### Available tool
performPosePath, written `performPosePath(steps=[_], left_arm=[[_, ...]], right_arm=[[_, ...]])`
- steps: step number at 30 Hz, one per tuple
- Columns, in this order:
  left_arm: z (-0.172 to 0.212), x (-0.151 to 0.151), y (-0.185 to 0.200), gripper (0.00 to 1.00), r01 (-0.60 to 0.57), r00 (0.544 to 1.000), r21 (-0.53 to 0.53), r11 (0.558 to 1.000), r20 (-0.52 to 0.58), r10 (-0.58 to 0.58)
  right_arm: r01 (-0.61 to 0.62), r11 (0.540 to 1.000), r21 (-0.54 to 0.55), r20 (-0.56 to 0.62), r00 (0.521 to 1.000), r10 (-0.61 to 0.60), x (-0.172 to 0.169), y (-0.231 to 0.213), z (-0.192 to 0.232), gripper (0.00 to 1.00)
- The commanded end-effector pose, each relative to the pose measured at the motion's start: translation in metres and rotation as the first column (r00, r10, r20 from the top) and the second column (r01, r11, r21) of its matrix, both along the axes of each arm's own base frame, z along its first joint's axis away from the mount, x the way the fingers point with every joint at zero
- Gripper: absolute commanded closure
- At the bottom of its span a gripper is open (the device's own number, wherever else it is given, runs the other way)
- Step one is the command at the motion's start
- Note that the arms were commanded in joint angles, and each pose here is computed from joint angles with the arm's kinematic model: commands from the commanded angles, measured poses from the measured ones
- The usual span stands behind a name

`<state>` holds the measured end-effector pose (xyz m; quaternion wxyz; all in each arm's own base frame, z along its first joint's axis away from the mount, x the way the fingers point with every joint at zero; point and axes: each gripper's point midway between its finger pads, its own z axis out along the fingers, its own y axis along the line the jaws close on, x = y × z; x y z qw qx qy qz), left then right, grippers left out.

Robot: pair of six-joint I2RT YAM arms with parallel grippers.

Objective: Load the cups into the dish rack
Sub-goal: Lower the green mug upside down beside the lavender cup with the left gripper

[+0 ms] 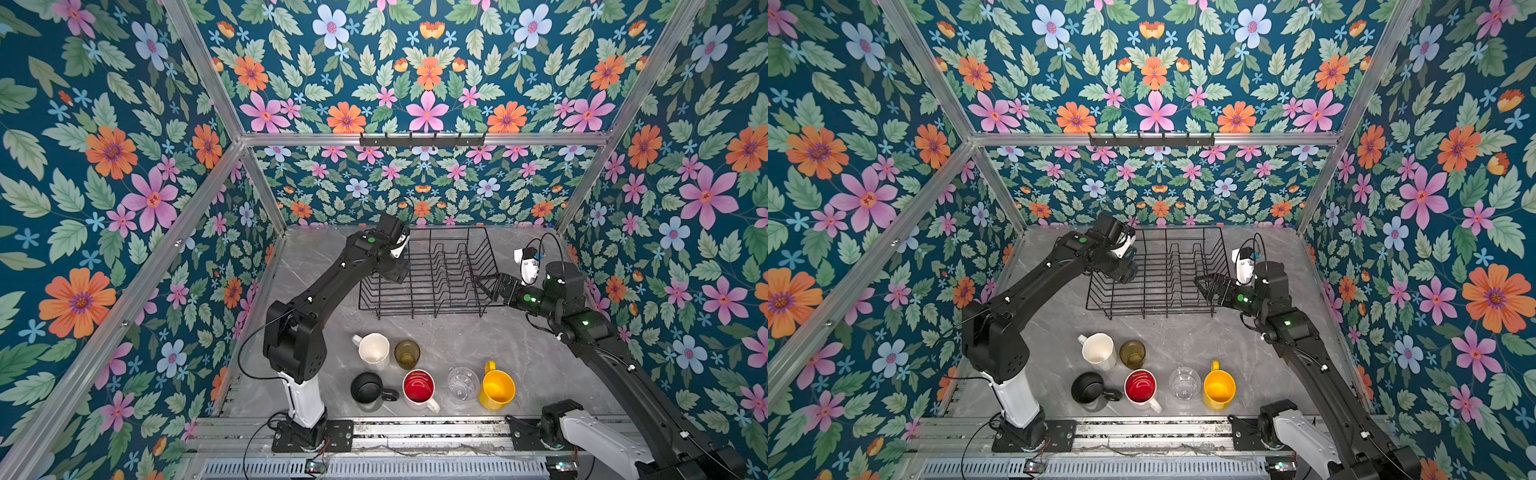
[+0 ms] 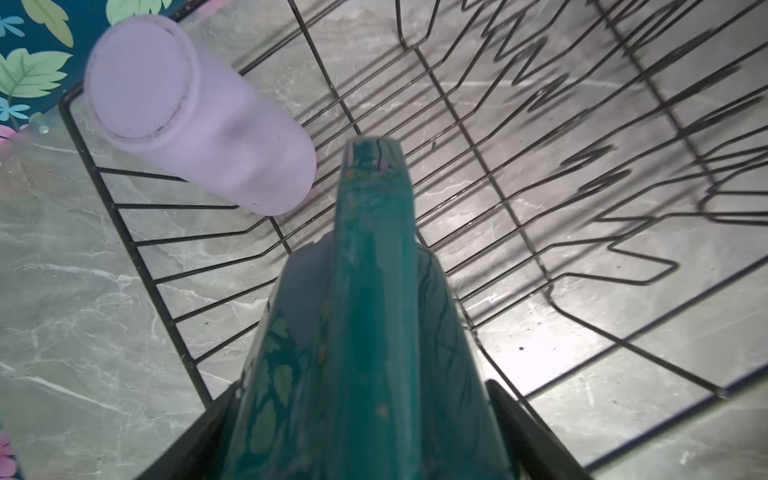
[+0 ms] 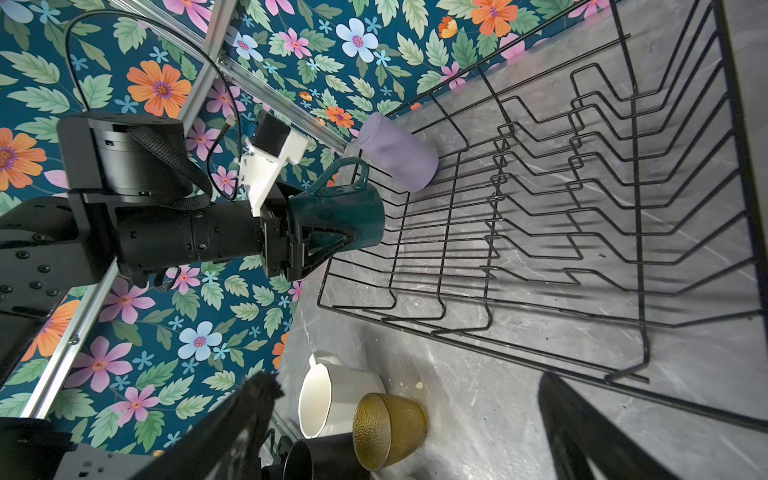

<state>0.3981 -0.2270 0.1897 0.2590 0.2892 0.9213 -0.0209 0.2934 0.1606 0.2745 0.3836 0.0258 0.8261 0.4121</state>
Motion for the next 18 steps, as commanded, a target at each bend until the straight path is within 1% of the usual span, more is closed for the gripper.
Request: performPosePath(steps=[1,6,12,18], left_arm=[[-0.001,0.007,0.011,1.00,-0.027,0.999,0.065,0.997,0.020,0.026],[-0.010,0.012,0.009,1.00,-0.026,1.000,0.084,0.996,-0.001,0.026],[-0.024,0.010,0.008,1.00,-0.018,0.999,0.103,0.995,-0.045,0.023],[-0.029,0.007,0.017,1.00,-0.078,0.995,0.123,0.989,-0.054,0.085]], right_arm=[[-0.003,1.000,-0.011,0.008,1.000,0.004,0.000,0.000,-0.001,0.01],[-0.003,1.000,-0.014,0.007,1.000,0.003,-0.002,-0.001,-0.002,0.01],[0.001,1.000,-0.021,0.002,1.000,-0.001,-0.004,-0.002,-0.005,0.01],[0.001,1.000,-0.022,0.001,1.000,-0.001,-0.004,-0.003,-0.006,0.01]])
